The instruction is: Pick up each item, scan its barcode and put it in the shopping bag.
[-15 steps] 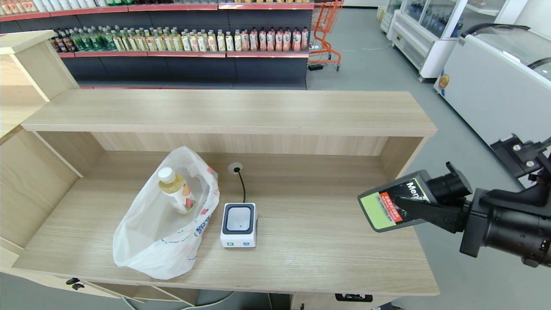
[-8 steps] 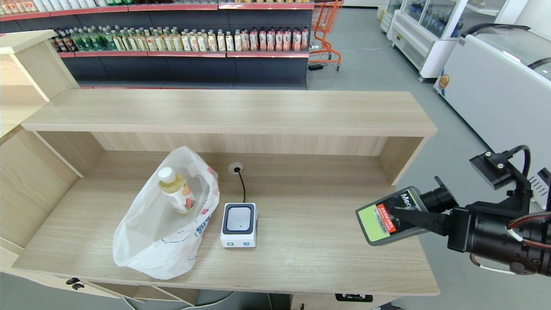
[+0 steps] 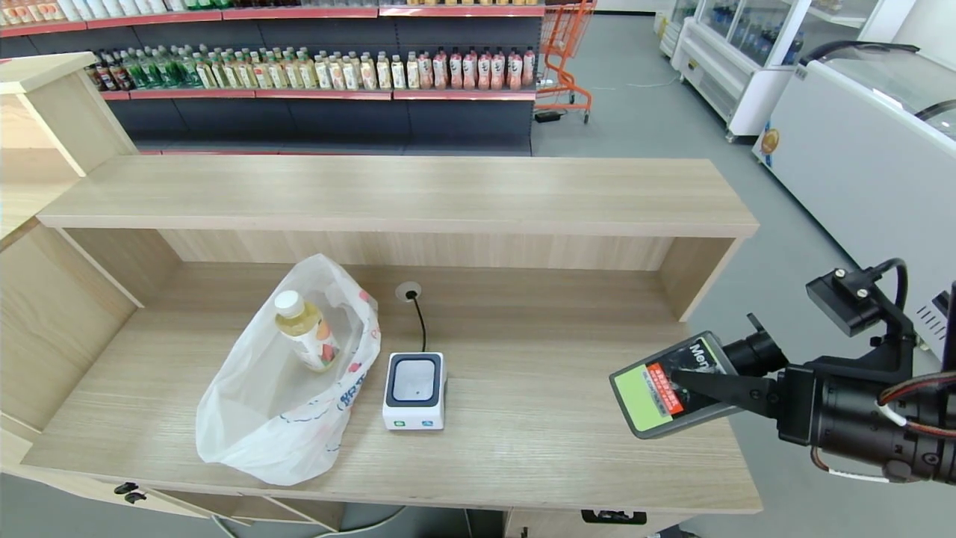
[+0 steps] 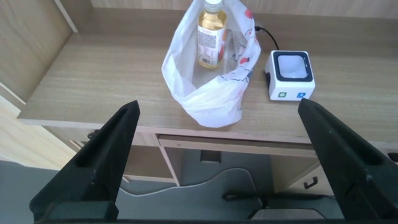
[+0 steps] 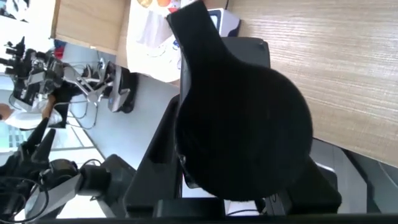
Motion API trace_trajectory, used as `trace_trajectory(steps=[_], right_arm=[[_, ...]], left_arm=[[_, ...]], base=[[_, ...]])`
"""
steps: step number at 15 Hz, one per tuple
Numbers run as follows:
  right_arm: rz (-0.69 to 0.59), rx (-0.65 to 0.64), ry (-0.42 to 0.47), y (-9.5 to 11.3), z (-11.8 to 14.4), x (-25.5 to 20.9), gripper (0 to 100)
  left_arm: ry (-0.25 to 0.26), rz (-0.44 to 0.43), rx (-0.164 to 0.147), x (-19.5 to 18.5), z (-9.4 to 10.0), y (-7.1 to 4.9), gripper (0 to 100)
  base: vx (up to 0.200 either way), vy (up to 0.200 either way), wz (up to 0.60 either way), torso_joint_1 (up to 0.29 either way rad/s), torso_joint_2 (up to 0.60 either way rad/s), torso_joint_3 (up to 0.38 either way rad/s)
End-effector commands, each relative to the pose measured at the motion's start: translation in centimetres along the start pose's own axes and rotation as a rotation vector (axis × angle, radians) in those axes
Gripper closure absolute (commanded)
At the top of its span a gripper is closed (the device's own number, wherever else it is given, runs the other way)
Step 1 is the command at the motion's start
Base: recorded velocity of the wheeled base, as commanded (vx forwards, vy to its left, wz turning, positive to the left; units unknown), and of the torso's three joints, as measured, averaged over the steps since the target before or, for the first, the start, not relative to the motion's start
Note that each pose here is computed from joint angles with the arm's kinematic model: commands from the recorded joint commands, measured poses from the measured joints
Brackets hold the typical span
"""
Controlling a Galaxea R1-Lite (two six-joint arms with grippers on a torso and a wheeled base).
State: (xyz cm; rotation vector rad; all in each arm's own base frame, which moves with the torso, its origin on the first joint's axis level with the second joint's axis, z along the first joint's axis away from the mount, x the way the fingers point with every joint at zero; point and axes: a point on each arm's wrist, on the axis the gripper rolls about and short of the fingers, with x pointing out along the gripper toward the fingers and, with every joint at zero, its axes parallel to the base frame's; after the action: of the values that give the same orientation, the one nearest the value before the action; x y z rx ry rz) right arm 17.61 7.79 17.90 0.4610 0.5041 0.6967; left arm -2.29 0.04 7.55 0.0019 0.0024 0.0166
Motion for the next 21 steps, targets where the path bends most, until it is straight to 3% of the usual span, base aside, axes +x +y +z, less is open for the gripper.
trace_trajectory(steps=[1, 5, 10, 17, 21], right_arm=[[0.014, 0.005, 0.012, 0.1, -0.1, 0.2, 100], [0.026, 0.014, 0.051, -0.3, -0.1, 1.5, 100], [-0.003, -0.017, 0.085, -3.0, -0.2, 6.5, 100], [-0.071, -0.097, 0.145, -7.0, -0.1, 15.1, 100], [-0.043, -0.106, 0.156, -7.1, -0.2, 17.6, 100]], left_arm=[[-0.001, 0.000, 0.000, 0.0, 0.0, 0.0, 0], [-0.001, 0.000, 0.001, 0.0, 0.0, 0.0, 0], [-0.001, 0.000, 0.003, 0.0, 0.0, 0.0, 0], [-0.001, 0.000, 0.000, 0.0, 0.0, 0.0, 0], [-0.001, 0.000, 0.001, 0.0, 0.0, 0.0, 0]], base=[[0.000, 0.200, 0.00, -0.002, 0.00, 0.002], [0.000, 0.200, 0.00, 0.006, 0.00, 0.001], [0.000, 0.200, 0.00, 0.000, 0.00, 0.003], [0.000, 0.000, 0.00, 0.000, 0.00, 0.000], [0.000, 0.000, 0.00, 0.000, 0.00, 0.000]])
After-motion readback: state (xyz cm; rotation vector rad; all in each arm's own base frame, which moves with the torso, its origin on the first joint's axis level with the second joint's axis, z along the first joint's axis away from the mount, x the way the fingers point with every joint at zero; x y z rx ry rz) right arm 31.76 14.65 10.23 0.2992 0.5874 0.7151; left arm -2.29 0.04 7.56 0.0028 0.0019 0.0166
